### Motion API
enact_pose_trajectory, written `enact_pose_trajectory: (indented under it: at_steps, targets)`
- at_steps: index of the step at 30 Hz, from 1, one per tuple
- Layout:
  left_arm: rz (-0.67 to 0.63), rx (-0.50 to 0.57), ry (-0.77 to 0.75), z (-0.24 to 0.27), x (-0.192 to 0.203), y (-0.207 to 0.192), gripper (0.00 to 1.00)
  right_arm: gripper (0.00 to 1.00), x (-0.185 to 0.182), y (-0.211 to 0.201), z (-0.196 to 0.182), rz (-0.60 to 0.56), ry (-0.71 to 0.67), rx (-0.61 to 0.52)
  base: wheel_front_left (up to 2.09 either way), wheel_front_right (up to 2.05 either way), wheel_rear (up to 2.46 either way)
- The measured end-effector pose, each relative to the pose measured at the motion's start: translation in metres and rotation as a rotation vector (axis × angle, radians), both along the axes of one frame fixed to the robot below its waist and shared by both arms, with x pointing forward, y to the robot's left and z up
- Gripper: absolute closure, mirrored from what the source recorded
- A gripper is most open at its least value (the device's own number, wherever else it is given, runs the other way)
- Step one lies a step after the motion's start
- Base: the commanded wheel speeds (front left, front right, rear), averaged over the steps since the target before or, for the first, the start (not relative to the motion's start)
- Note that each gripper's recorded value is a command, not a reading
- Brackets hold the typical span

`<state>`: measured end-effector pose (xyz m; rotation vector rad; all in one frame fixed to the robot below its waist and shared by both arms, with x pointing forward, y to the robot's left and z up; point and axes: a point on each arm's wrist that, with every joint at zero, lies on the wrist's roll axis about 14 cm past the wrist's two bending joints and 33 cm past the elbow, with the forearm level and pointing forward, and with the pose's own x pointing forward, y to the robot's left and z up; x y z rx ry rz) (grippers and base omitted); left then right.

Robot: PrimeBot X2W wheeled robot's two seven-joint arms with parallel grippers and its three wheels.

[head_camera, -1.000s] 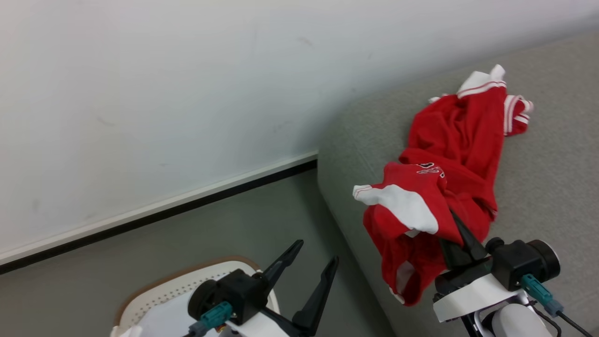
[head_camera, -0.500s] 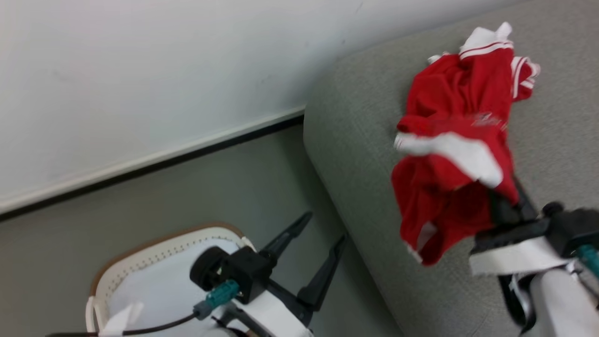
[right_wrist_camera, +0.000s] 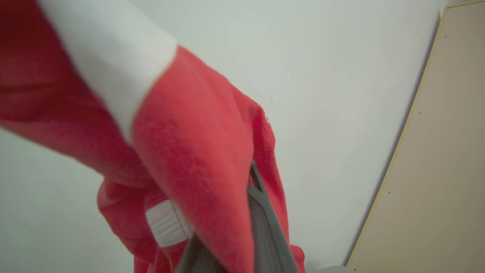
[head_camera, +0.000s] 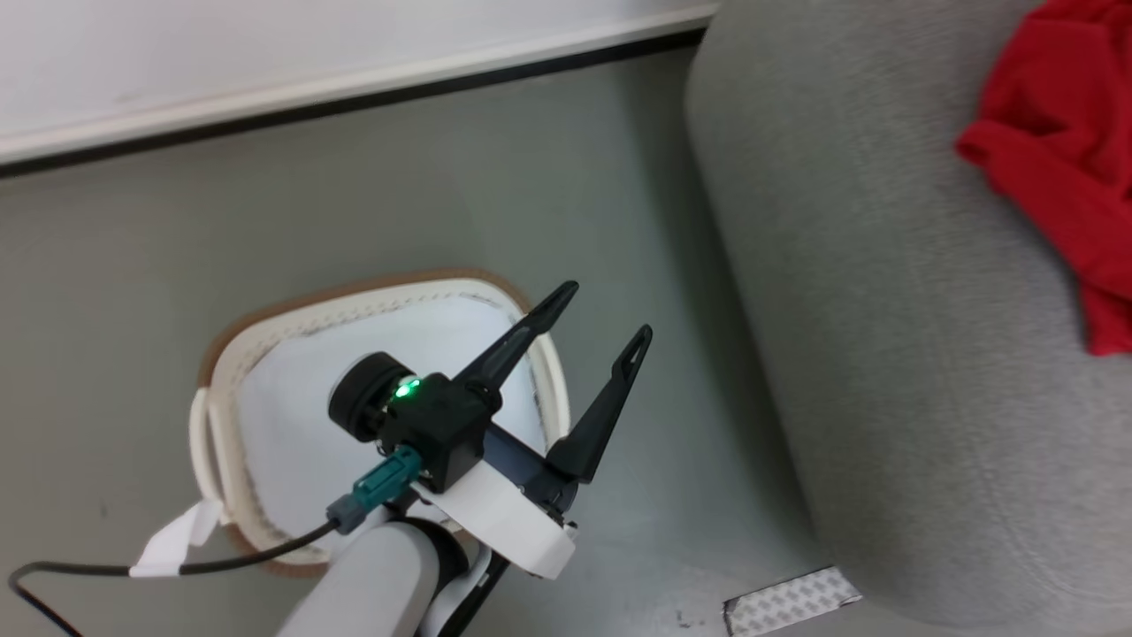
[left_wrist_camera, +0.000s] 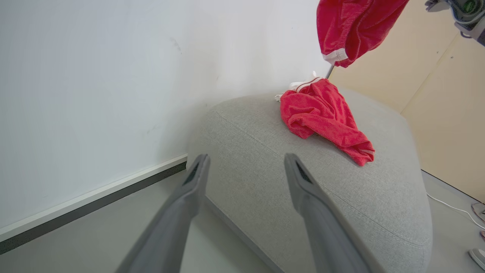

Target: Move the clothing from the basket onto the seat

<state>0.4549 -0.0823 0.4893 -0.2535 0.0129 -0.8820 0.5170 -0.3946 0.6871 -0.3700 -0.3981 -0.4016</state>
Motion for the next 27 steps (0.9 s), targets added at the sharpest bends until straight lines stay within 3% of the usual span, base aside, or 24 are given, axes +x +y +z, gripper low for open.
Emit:
enact_pose_trajectory:
  at_steps: [3,7,9,13,15,16,17,27]
  targets:
    - [0.044,0.005,0.023,-0.015,0.010,0.015,0.00,1.00,0.019,-0.027,-0.003,-0.088,0.044,-0.001,0.00,0.00,0.00]
    - [0.100,0.008,0.047,-0.031,0.022,0.033,0.00,1.00,0.032,-0.065,-0.042,-0.214,0.161,0.014,0.00,0.00,0.00]
    - [0.134,0.005,0.056,-0.038,0.028,0.043,0.00,1.00,0.035,-0.078,-0.073,-0.258,0.206,0.069,0.00,0.00,0.00]
    - [0.193,0.030,0.100,-0.061,0.036,0.064,0.00,1.00,0.037,-0.078,-0.170,-0.298,0.366,0.179,0.00,0.00,0.00]
    - [0.217,0.042,0.113,-0.069,0.037,0.072,0.00,0.56,0.034,-0.069,-0.206,-0.297,0.414,0.216,0.00,0.00,0.00]
    - [0.228,0.046,0.116,-0.071,0.038,0.076,0.00,0.56,0.033,-0.064,-0.217,-0.293,0.424,0.221,0.00,0.00,0.00]
    - [0.237,0.050,0.118,-0.072,0.039,0.079,0.00,0.00,0.031,-0.059,-0.224,-0.286,0.436,0.224,0.00,0.00,0.00]
    - [0.287,0.052,0.097,-0.048,0.027,0.089,0.00,0.00,0.000,-0.003,-0.238,-0.150,0.491,0.266,0.00,0.00,0.00]
